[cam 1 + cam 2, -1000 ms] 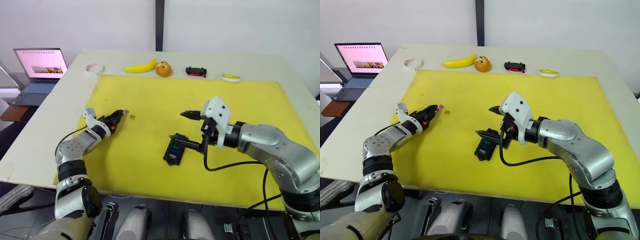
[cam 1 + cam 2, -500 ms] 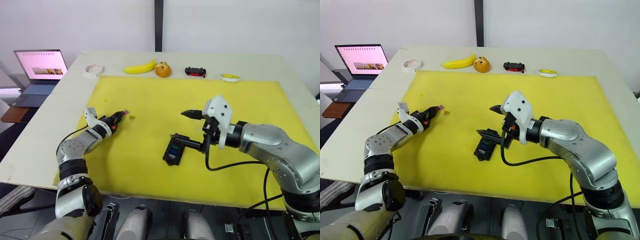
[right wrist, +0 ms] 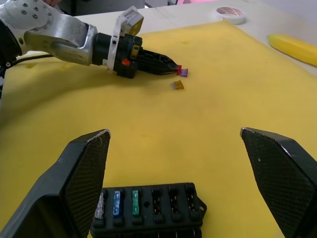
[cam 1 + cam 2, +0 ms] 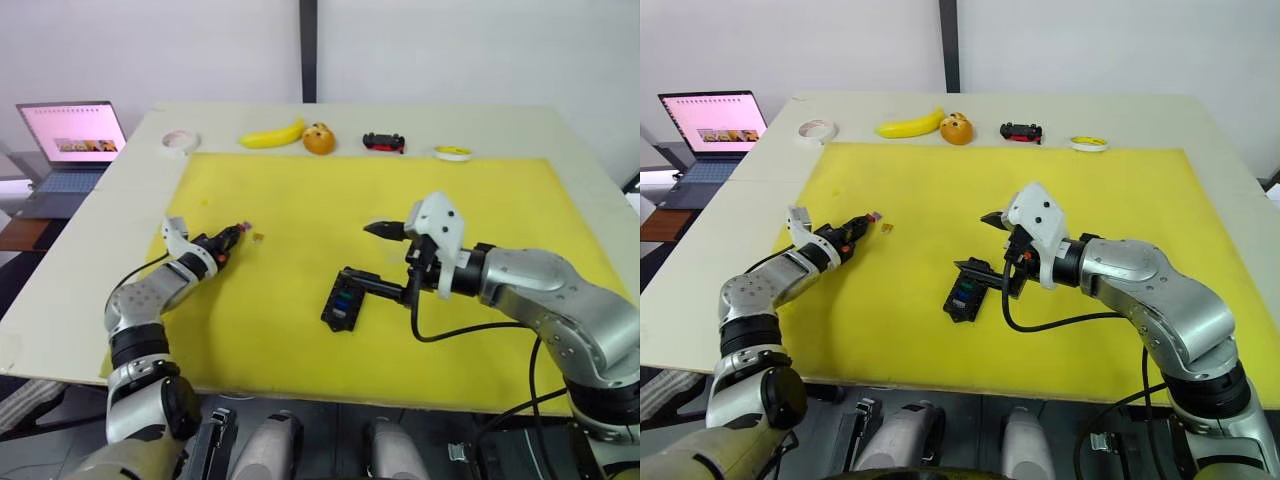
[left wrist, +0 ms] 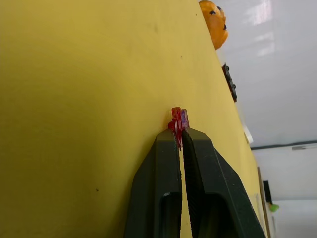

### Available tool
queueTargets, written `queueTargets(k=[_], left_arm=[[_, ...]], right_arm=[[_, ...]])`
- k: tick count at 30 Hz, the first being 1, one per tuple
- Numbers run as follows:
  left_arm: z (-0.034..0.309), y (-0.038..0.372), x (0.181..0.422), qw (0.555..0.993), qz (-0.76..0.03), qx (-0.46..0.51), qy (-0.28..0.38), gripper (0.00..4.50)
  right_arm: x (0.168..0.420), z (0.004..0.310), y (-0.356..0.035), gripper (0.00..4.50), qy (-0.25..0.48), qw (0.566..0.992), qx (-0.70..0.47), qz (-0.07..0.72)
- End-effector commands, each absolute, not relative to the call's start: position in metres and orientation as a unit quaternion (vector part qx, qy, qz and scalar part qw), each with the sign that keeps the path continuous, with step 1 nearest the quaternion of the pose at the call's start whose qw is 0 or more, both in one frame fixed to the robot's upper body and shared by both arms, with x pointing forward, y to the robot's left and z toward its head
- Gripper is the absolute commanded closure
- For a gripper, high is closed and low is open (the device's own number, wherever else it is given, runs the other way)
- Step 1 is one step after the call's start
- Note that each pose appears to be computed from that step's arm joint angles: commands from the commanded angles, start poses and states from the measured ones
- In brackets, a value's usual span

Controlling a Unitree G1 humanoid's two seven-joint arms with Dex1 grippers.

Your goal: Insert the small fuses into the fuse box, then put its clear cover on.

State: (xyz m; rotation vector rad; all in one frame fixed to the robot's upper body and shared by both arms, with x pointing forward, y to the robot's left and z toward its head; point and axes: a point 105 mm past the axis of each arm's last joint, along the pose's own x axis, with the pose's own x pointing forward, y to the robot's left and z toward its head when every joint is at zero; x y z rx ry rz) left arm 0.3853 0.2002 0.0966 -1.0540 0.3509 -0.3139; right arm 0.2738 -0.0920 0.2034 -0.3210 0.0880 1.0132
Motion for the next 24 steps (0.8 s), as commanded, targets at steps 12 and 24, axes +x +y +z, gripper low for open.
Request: queueTargets(k=[12,24], left_arm=[[0.137,0.227,0.338,0.846,-0.207,-0.469,0.144,4.28],[0.126,0.250,0.326,0.859,-0.180,-0.444,0.181,3.71]], right_arm=[[0.266,0.211,-0.090,0.00,0.014,0.861,-0.124,0.493],[0.266,0.210,-0.090,0.00,0.014,0.857,-0.128,0.499]])
